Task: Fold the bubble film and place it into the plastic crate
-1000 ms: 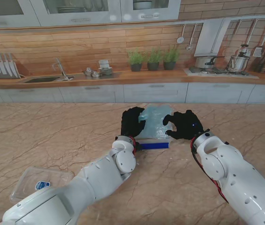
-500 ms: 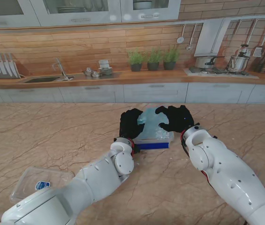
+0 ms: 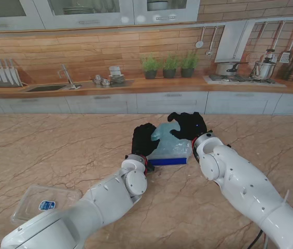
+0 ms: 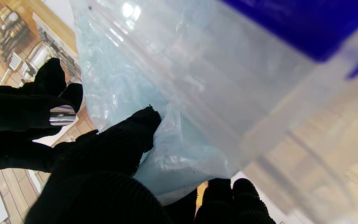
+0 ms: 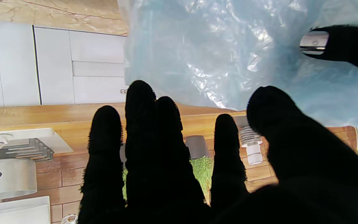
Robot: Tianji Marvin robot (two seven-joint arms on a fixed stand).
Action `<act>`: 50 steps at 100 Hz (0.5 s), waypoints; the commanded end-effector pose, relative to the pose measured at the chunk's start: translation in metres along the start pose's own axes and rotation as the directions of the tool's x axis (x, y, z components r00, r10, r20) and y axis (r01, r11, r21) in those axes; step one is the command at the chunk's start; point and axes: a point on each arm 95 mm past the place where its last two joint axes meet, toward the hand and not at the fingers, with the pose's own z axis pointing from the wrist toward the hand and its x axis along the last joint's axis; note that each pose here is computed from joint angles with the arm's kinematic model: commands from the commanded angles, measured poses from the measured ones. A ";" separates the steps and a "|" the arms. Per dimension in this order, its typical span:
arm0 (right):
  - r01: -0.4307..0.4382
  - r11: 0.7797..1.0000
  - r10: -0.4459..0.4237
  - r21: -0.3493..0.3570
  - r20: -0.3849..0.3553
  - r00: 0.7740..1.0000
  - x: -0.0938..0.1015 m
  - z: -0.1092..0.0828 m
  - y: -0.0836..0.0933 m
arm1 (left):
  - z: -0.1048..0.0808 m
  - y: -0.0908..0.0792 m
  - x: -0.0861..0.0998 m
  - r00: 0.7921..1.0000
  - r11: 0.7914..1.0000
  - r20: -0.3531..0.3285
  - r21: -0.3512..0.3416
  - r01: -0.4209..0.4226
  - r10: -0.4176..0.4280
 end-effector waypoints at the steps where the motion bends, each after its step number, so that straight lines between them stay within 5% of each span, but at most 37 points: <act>1: -0.002 1.000 0.002 0.001 -0.001 1.000 0.004 0.004 0.000 | -0.003 0.003 0.001 1.000 1.000 -0.005 -0.011 0.007 -0.007; 50: 0.011 0.999 -0.010 0.047 -0.019 1.000 0.009 0.014 -0.014 | -0.005 0.005 0.001 1.000 0.999 0.007 -0.029 0.019 -0.019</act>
